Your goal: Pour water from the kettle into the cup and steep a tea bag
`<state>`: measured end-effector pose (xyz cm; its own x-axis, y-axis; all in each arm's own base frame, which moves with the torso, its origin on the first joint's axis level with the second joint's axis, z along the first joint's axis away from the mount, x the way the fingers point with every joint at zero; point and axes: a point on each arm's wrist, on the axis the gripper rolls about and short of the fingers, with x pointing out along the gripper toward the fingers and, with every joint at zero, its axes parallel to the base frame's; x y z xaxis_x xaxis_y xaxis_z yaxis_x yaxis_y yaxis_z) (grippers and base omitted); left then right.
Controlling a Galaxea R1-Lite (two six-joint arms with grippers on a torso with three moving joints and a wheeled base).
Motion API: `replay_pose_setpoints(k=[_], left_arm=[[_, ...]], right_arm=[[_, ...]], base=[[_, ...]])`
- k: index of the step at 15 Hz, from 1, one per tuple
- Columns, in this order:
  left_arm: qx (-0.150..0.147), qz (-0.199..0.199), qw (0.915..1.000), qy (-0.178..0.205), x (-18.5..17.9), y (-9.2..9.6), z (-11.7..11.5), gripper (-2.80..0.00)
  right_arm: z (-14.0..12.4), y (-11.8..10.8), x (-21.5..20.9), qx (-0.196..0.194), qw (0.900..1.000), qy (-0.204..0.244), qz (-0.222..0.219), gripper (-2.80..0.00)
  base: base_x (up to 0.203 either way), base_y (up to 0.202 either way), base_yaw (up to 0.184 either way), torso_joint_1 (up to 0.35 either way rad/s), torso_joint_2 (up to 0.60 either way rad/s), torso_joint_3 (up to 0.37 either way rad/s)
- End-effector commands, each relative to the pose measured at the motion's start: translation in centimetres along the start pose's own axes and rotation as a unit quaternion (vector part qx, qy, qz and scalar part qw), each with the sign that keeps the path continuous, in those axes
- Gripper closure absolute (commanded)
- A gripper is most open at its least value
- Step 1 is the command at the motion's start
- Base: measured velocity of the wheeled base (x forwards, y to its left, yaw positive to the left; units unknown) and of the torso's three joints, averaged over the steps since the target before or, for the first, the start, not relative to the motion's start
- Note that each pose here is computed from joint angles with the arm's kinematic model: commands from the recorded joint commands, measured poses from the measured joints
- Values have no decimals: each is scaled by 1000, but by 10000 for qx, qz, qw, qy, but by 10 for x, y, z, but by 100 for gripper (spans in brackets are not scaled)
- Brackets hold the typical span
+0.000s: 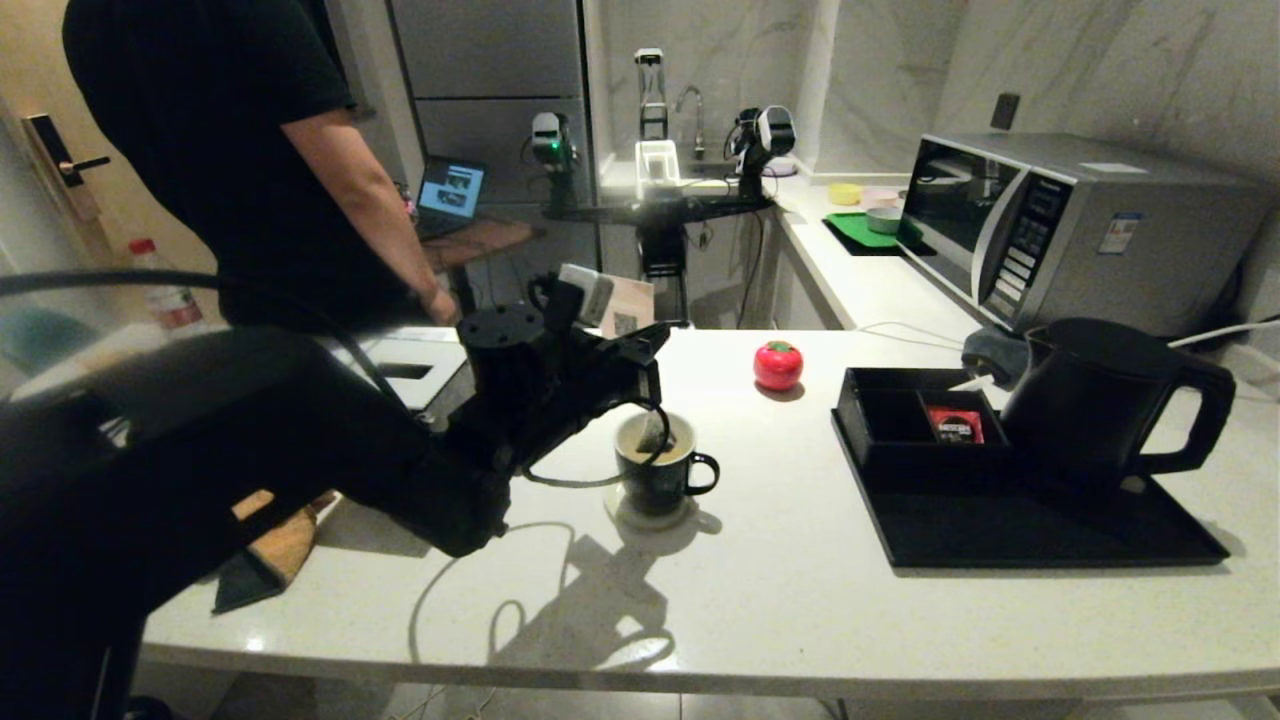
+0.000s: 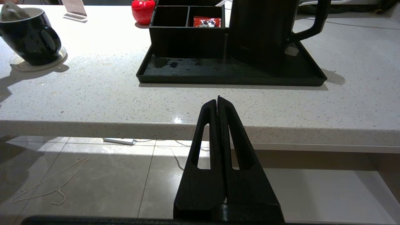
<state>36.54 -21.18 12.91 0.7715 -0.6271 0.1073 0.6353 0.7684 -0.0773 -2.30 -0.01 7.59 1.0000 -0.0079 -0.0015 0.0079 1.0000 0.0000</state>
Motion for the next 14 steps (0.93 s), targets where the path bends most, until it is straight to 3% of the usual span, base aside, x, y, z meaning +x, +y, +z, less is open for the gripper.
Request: replay_pose_setpoints(k=[1,9,14], left_arm=[[-21,12,9999,103,0,2,-16,0],[-76,39,9992,380,-6,4,-58,0],[-86,40,9990,442,-10,4,-63,0]], right_arm=[[0,0,0,0,10000,0,1,0],[0,0,0,0,10000,0,1,0],[0,0,0,0,10000,0,1,0]], base=[[0,0,0,0,0,0],[0,0,0,0,0,0],[0,0,0,0,0,0]])
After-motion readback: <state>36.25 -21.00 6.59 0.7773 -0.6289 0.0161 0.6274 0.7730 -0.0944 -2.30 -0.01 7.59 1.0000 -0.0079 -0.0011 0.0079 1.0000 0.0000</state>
